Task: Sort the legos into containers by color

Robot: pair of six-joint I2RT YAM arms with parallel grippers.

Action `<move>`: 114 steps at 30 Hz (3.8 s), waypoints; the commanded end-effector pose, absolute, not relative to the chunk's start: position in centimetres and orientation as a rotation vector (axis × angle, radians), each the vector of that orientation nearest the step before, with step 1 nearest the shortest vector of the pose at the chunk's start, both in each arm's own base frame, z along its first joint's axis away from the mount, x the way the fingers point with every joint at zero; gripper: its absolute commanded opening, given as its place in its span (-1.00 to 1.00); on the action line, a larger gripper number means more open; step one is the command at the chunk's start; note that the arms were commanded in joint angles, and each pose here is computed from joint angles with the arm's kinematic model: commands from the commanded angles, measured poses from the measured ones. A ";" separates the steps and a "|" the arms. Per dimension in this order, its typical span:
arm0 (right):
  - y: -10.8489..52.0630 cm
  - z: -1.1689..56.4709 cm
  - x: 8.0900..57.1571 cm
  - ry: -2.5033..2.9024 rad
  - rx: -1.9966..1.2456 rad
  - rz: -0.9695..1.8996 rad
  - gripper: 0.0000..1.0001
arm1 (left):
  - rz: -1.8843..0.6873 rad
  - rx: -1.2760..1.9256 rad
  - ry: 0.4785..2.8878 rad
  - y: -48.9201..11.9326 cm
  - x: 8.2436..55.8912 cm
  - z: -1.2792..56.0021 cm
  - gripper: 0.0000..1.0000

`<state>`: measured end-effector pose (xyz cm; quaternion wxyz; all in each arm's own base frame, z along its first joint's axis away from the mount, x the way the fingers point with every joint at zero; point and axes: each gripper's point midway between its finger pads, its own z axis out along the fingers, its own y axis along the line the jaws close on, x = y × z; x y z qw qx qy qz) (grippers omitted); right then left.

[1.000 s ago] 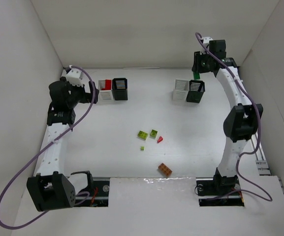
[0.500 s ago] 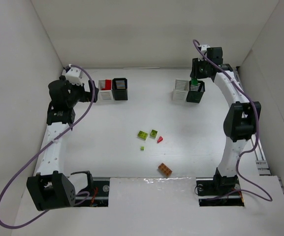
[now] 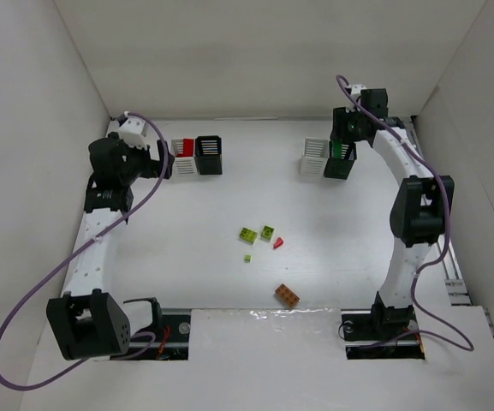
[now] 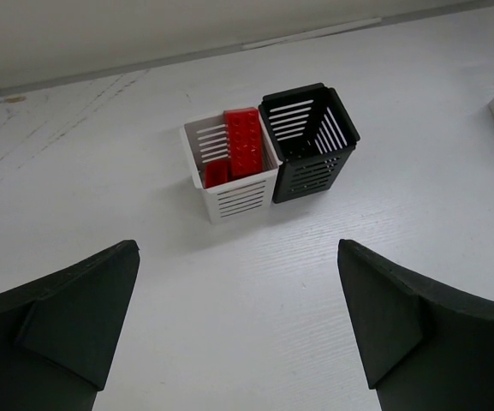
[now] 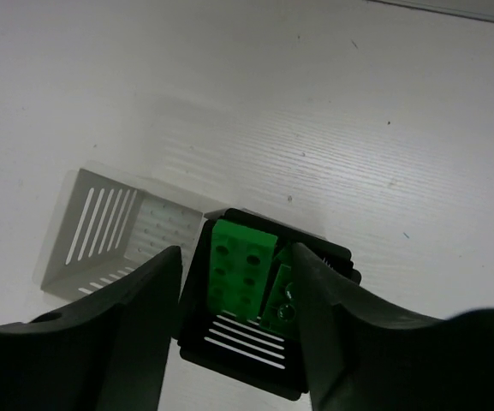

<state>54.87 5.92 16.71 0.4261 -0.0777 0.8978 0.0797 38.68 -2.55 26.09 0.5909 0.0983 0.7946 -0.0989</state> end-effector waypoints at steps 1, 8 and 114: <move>5.8 20.9 55.1 2.131 -0.210 0.205 0.24 | -0.214 0.280 1.747 -3.1 39.4 29.9 1.00; 8.9 28.3 52.0 2.041 -0.238 0.333 0.37 | -0.263 0.396 1.756 -6.8 39.0 29.1 1.00; 6.4 27.5 45.8 2.169 -0.204 0.426 0.42 | -0.422 1.313 2.254 -36.4 25.6 7.7 -0.80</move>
